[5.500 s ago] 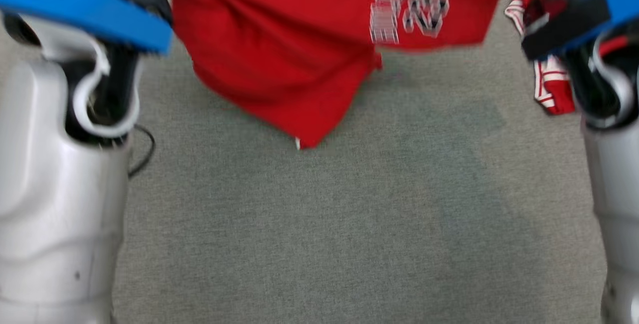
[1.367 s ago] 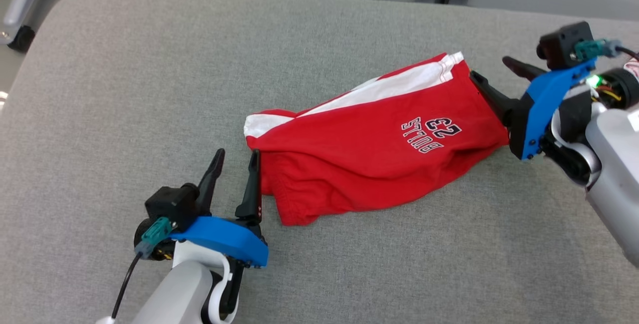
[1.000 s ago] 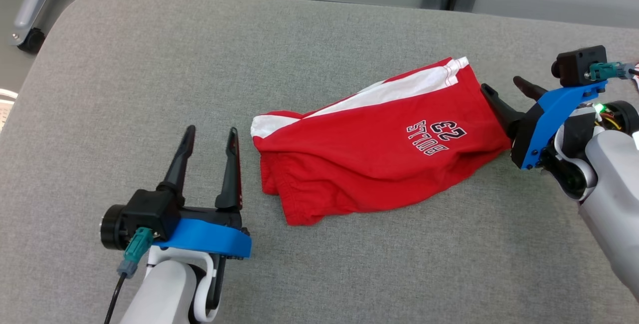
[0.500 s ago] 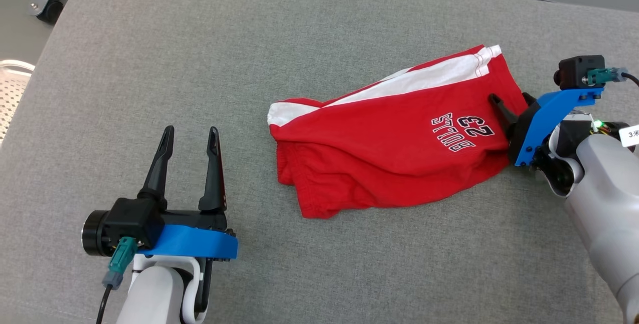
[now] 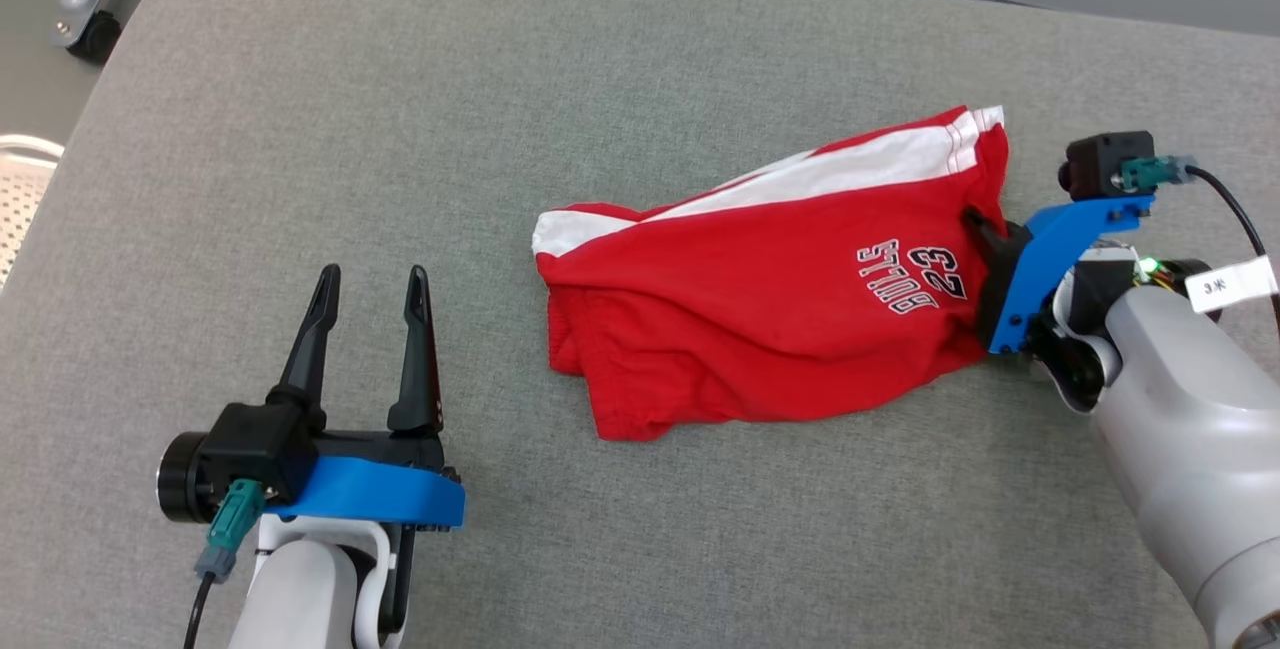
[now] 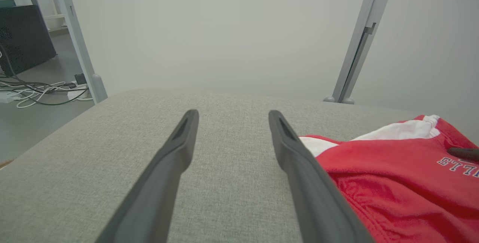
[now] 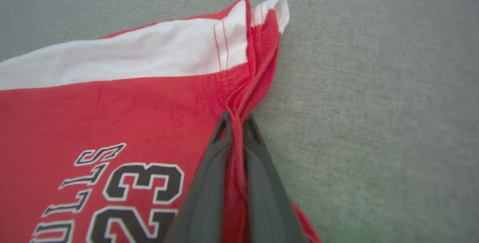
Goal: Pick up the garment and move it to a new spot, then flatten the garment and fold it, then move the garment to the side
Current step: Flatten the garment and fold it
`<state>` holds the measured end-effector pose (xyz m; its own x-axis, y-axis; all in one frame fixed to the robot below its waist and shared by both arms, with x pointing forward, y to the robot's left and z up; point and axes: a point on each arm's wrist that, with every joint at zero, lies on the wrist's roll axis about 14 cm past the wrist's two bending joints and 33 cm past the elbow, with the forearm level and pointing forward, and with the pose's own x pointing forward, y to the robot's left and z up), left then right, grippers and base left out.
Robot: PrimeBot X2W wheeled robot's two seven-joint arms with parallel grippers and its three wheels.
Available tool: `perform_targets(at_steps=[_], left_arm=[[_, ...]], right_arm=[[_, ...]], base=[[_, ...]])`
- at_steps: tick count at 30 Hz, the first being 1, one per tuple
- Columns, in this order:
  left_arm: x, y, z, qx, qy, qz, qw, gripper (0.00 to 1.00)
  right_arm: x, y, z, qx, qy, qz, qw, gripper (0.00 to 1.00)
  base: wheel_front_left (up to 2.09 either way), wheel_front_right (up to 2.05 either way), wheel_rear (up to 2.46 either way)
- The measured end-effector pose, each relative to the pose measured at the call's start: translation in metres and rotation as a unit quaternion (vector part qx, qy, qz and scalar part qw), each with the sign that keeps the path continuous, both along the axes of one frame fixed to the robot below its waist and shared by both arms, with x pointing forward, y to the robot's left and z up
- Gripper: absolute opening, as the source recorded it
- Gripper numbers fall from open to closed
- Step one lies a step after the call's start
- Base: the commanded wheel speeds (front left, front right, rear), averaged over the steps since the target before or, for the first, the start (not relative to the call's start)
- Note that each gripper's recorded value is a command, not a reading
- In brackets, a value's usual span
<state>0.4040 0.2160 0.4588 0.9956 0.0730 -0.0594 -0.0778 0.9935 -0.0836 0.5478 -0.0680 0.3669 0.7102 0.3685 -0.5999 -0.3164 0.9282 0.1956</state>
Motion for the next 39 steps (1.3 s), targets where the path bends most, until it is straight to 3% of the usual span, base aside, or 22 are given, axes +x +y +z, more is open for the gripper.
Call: perform_targets(at_steps=[11, 19, 23, 33, 39], left_arm=[[-0.007, -0.014, 0.008, -0.005, -0.012, -0.021, 1.0, 1.0], [-0.01, -0.028, 0.015, -0.01, -0.022, -0.043, 0.999, 1.0], [-0.012, -0.029, 0.019, -0.011, -0.028, -0.046, 0.998, 1.0], [-0.022, -0.022, 0.026, -0.008, -0.035, -0.036, 0.999, 1.0], [-0.029, -0.019, 0.025, -0.01, -0.033, -0.032, 0.999, 1.0]], right_arm=[[-0.005, -0.098, 0.029, -0.037, -0.065, -0.102, 0.992, 0.0], [-0.01, -0.149, 0.056, -0.081, -0.099, -0.136, 0.982, 0.0], [-0.005, -0.123, 0.065, -0.075, -0.111, -0.111, 0.985, 0.0], [-0.014, 0.027, 0.082, -0.02, -0.108, 0.025, 0.994, 0.0], [-0.028, 0.057, 0.071, -0.027, -0.078, 0.065, 0.995, 0.0]], base=[[0.0, 0.0, 0.0], [0.0, 0.0, 0.0], [0.0, 0.0, 0.0], [0.0, 0.0, 0.0], [0.0, 0.0, 0.0]])
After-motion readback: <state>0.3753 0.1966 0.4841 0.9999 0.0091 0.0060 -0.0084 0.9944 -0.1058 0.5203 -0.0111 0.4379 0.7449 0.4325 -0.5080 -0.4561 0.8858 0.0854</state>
